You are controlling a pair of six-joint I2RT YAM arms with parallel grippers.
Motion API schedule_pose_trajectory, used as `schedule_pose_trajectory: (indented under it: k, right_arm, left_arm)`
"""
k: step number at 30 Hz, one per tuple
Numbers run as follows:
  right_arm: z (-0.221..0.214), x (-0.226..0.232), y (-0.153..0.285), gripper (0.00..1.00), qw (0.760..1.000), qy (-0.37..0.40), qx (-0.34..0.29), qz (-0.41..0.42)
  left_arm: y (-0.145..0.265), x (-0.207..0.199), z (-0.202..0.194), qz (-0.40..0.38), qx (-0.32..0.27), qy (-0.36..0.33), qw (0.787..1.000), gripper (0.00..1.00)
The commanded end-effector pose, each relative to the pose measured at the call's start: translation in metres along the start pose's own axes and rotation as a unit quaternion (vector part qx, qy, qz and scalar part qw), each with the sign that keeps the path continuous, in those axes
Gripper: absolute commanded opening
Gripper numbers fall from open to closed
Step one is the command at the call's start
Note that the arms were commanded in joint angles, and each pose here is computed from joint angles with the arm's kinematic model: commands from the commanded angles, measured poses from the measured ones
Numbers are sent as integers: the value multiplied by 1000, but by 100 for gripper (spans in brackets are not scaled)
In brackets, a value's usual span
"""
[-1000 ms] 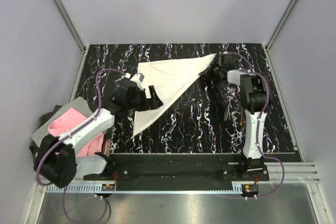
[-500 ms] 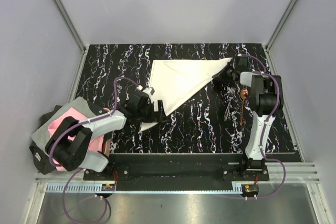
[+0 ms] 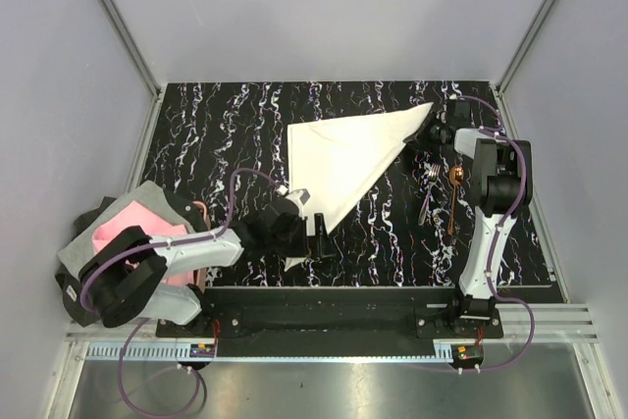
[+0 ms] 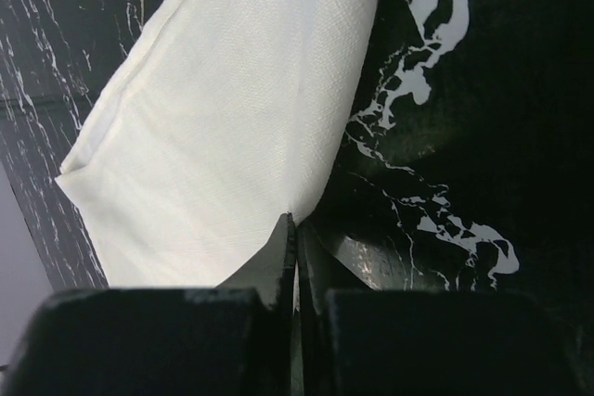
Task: Fold the napkin, place the utensils inside, and roll it up
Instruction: Fold the napkin
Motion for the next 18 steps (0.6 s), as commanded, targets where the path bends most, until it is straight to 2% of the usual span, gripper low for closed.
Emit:
schedule_pose_trajectory:
  k: [1,3,4,5,8,9,11,12,14,18]
  right_arm:
    - [11,15,2,5,999,30,2,26]
    - [8,21,7,13,998,38,12,40]
    - [8,27,12,20,998,44,12,48]
    - [8,31,17,32,997,51,13,55]
    - [7,46,36,54,995,68,11,72]
    - [7,48,41,56,995,72,7,73]
    - [6,58,60,59,994,79,-8,75]
    - [7,61,66,59,994,81,-20,72]
    - [4,71,85,60,993,86,-31,79]
    - [-13,82,104,60,991,95,-30,93]
  left_arm:
    - [11,-39,19,-65,-37,1,997,99]
    - [23,-44,40,-47,-70,-29,996,99]
    - [35,-43,55,-33,-95,-44,994,99]
    - [49,-44,79,-1,-120,-60,991,99]
    - [78,-11,126,77,-166,-129,974,99]
    - [94,6,157,106,-201,-120,966,99]
    - [93,35,176,149,-193,-132,961,99]
    - [106,47,205,171,-215,-125,953,99]
    - [83,73,218,198,-168,-133,957,98]
    - [47,113,249,201,-137,-87,966,88]
Point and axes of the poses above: each gripper's point midway between its finger pads, its own y axis back along the fingers, its own x axis along the line the jaws close on, z = x × y, the point moved 6 cm from there along y, back along the fingers, and after that the axes turned 15 degrees about -y, right-handed, at the moved point
